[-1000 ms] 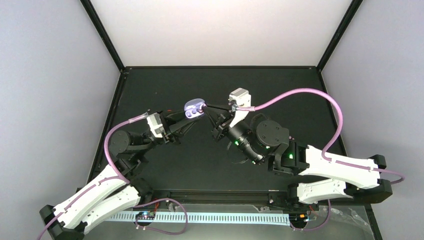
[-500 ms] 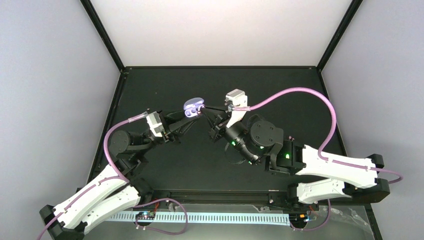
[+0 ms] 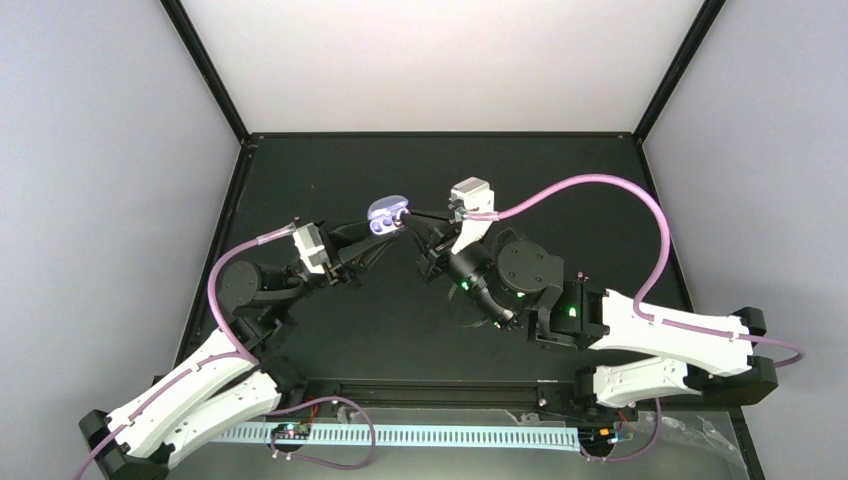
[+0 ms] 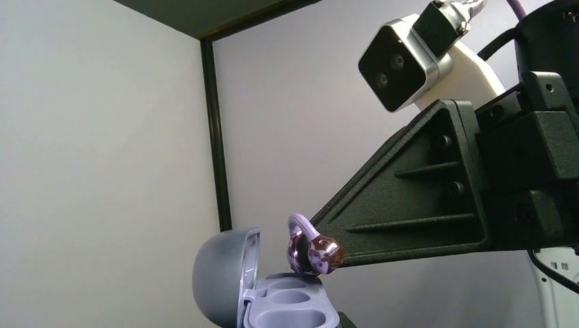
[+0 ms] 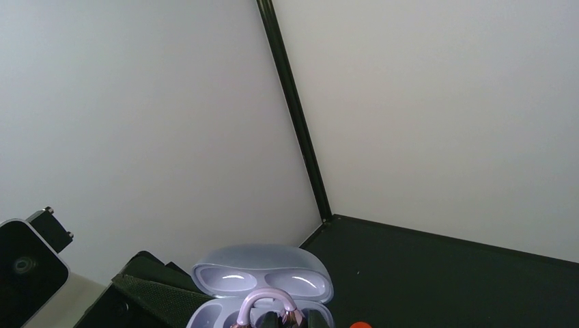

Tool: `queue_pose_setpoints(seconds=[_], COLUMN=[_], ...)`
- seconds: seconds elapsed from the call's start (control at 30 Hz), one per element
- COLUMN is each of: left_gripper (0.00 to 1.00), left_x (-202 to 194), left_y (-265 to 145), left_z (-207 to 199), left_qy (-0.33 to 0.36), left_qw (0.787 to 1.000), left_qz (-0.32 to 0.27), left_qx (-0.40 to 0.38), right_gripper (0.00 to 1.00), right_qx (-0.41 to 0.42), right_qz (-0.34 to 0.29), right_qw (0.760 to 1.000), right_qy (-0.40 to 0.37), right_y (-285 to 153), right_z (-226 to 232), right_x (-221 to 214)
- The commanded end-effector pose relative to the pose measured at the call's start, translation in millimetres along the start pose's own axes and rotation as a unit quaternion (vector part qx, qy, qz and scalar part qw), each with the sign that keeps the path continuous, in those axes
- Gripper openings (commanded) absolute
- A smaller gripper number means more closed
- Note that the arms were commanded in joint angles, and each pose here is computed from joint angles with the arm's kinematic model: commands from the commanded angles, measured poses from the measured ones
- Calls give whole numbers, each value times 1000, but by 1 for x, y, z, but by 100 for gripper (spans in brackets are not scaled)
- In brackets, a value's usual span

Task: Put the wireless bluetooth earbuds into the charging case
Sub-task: Place the earbud in the charging case.

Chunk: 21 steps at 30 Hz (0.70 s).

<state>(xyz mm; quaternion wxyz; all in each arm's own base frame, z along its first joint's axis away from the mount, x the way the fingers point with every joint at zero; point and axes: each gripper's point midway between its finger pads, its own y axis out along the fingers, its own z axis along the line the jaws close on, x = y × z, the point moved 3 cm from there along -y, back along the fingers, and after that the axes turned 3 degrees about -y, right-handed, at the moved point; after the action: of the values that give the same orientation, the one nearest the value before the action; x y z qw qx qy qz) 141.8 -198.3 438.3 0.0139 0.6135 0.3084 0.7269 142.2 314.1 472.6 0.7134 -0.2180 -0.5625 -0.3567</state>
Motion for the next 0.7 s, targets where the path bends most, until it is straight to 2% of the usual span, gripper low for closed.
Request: queue_pose_setpoints(seconds=[0.0, 0.67], left_gripper=[2, 2], left_x=[17, 18], left_y=[-3, -6], left_z=[-6, -3], left_qy=[4, 4], left_qw=[999, 999], left_qz=[-33, -38], left_qx=[-10, 6], right_gripper=[6, 6], right_qx=[-10, -22], right_qz=[-6, 1], right_qw=[1000, 1000], right_qy=[12, 11], right_y=[2, -1], right_z=[1, -5], right_x=[5, 0])
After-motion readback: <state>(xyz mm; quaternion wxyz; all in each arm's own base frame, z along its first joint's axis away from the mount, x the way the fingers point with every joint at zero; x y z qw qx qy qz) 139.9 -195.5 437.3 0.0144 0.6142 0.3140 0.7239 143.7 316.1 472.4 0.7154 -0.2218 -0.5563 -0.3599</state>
